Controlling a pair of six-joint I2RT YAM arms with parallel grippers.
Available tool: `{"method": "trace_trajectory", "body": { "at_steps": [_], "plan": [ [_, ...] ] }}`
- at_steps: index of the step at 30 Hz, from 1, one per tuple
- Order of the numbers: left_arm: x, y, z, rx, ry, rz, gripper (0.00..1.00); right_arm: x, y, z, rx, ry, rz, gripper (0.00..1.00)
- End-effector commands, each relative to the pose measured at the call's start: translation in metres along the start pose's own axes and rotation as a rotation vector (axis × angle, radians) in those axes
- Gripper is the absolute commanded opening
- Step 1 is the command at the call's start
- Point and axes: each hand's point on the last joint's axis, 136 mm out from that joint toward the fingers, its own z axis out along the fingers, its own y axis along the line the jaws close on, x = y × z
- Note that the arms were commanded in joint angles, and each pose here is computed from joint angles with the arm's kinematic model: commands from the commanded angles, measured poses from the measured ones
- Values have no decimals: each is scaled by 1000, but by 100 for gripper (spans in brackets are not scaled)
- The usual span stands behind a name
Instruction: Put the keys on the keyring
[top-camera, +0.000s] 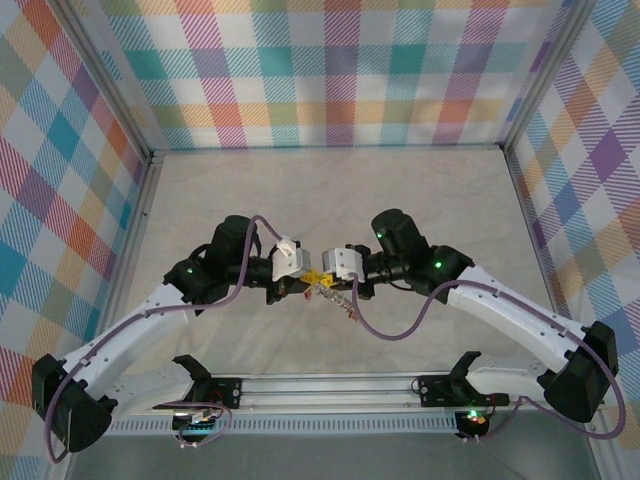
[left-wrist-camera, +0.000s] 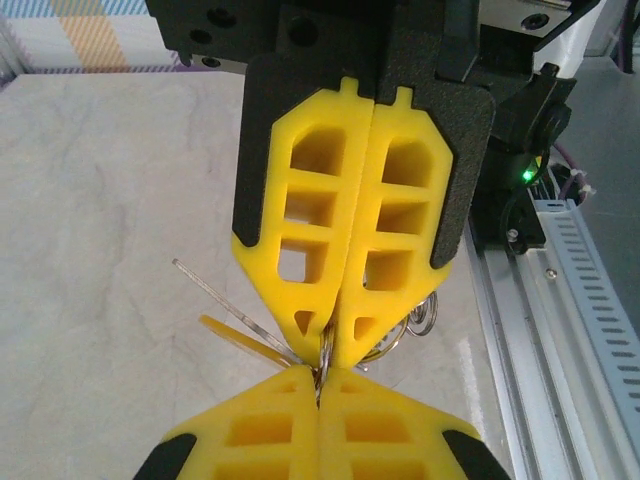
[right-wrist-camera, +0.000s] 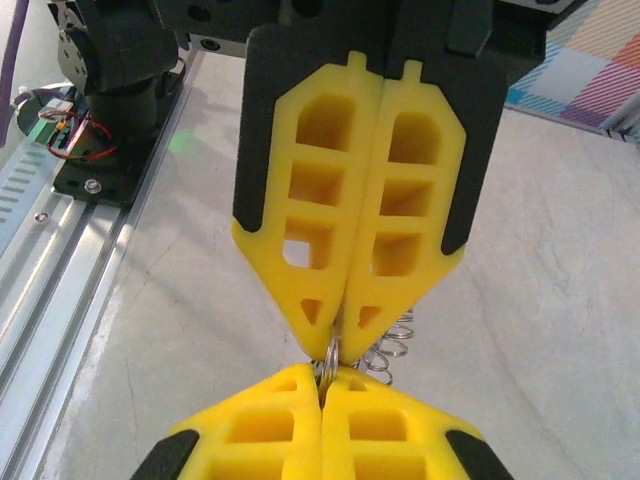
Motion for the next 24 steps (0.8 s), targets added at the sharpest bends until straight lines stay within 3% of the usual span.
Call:
{"method": "trace_trajectory", "body": {
  "at_steps": [1, 4, 24],
  "plan": [
    [-6, -1, -4, -17, -5, 29, 0, -22, -5, -4, 19, -79, -44, 8],
    [-6, -4, -4, 1, -11, 36, 0, -15, -6, -6, 45, -63, -43, 17],
    [-22, -11, -4, 38, -111, 90, 0, 7, 10, -4, -4, -16, -11, 24]
  ]
}}
